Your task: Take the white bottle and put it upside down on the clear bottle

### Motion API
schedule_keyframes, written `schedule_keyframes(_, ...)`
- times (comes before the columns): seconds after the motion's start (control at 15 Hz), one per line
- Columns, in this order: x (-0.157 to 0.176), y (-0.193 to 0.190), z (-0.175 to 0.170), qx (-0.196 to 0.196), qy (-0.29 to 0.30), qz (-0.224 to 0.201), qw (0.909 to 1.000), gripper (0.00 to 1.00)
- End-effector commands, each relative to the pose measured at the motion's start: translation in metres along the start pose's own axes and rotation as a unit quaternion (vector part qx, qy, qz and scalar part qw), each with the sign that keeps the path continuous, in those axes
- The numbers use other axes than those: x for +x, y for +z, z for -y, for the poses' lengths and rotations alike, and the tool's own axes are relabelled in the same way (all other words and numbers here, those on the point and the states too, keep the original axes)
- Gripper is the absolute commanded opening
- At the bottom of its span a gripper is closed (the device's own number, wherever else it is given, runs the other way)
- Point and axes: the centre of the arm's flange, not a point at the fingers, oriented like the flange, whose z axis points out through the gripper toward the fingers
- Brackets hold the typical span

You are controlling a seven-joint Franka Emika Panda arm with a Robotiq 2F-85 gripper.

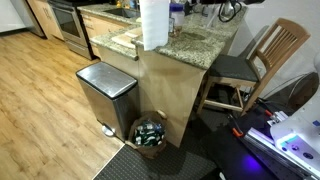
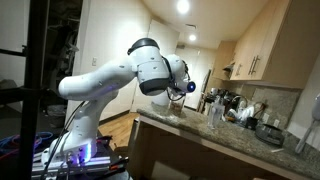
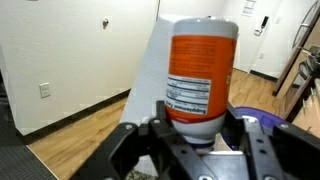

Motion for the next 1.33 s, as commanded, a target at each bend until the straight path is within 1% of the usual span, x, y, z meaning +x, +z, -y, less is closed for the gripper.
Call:
schedule_keyframes(0.0, 0.0, 0.001, 0.0, -0.001, 0.0, -0.005, 1.0, 0.5)
schedule_keyframes(0.07, 0.005, -0.001, 0.002, 0.002, 0.002, -0.01, 0.9999, 0.25)
schedule_keyframes(0.13, 0.014, 0.001, 0.006, -0.004, 0.022, 0.004, 0.9997, 0.25)
schedule_keyframes(0.2, 0.018, 0.003, 0.015, -0.01, 0.029, 0.04, 0.9987, 0.25)
schedule_keyframes(0.27, 0.023, 0.007, 0.02, -0.016, 0.026, 0.071, 0.997, 0.25)
schedule_keyframes(0.4, 0.029, 0.019, 0.03, -0.022, 0.026, 0.112, 0.9932, 0.25)
schedule_keyframes(0.6, 0.046, 0.035, 0.044, -0.019, 0.015, 0.175, 0.9842, 0.25)
schedule_keyframes(0.73, 0.058, 0.048, 0.046, -0.021, 0.02, 0.217, 0.9757, 0.25)
schedule_keyframes(0.8, 0.048, 0.036, 0.034, -0.019, 0.021, 0.168, 0.9854, 0.5)
schedule_keyframes(0.93, 0.06, 0.047, 0.037, -0.019, 0.024, 0.196, 0.98, 0.5)
schedule_keyframes(1.0, 0.063, 0.049, 0.038, -0.018, 0.027, 0.203, 0.9786, 0.25)
schedule_keyframes(1.07, 0.067, 0.049, 0.04, -0.014, 0.024, 0.194, 0.9806, 0.25)
schedule_keyframes(1.27, 0.072, 0.061, 0.049, -0.001, -0.001, 0.196, 0.9806, 0.25)
